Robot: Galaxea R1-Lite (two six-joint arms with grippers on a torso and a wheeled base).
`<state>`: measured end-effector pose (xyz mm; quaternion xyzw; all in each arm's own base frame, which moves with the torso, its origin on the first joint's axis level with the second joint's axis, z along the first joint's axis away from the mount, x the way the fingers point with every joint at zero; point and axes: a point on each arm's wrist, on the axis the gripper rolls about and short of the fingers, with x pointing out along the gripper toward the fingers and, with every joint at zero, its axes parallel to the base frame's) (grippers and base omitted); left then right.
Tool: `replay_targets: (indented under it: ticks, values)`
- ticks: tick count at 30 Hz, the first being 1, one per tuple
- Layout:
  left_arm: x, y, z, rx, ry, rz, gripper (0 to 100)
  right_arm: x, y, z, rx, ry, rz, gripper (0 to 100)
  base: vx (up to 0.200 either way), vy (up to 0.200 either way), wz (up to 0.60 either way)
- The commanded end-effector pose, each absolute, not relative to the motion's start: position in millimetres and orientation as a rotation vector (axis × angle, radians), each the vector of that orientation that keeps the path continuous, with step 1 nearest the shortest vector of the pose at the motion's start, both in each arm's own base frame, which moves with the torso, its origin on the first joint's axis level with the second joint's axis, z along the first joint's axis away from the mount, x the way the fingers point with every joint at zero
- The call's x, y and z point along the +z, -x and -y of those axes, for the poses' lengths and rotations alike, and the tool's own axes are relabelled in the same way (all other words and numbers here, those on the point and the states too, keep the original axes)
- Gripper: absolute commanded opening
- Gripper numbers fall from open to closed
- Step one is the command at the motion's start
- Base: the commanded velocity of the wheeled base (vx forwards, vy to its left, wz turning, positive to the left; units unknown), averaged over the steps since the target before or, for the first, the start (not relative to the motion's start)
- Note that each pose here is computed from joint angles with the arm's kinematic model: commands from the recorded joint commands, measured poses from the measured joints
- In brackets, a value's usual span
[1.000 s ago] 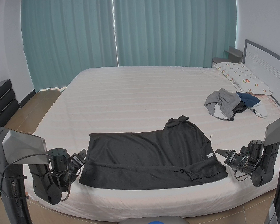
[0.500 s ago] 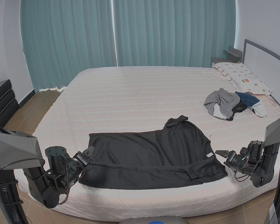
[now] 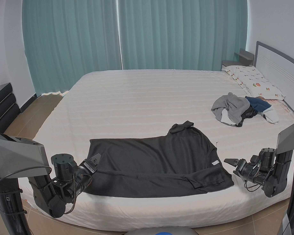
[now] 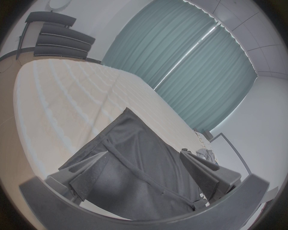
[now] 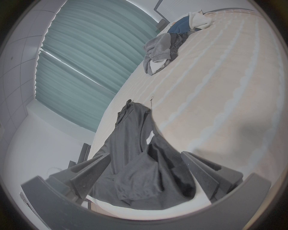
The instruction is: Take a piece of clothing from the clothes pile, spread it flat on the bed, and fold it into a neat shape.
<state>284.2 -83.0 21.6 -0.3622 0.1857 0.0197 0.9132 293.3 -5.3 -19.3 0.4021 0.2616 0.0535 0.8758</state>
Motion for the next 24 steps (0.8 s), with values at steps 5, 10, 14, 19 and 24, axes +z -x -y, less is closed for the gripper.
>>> replay_targets:
  ticks: [5,10,14,19,24]
  values:
    - [22,-299,90,0.029,0.75,-0.375,100,-19,-293,4,0.121,-0.834,-0.539,100,0.0,0.0,0.0]
    - [17,-308,93,0.033,0.777,-0.38,100,-18,-292,3,0.122,-0.837,-0.542,100,0.04,0.0,0.0]
    - [6,-308,92,0.051,0.808,-0.412,100,-17,-290,-1,0.132,-0.833,-0.548,100,0.2,0.0,0.0]
    - [1,-307,80,0.096,0.806,-0.425,100,-12,-287,-7,0.156,-0.829,-0.554,100,0.04,0.0,0.0]
    - [0,-312,65,0.153,0.806,-0.43,100,-11,-285,-17,0.183,-0.825,-0.569,100,0.0,0.0,0.0]
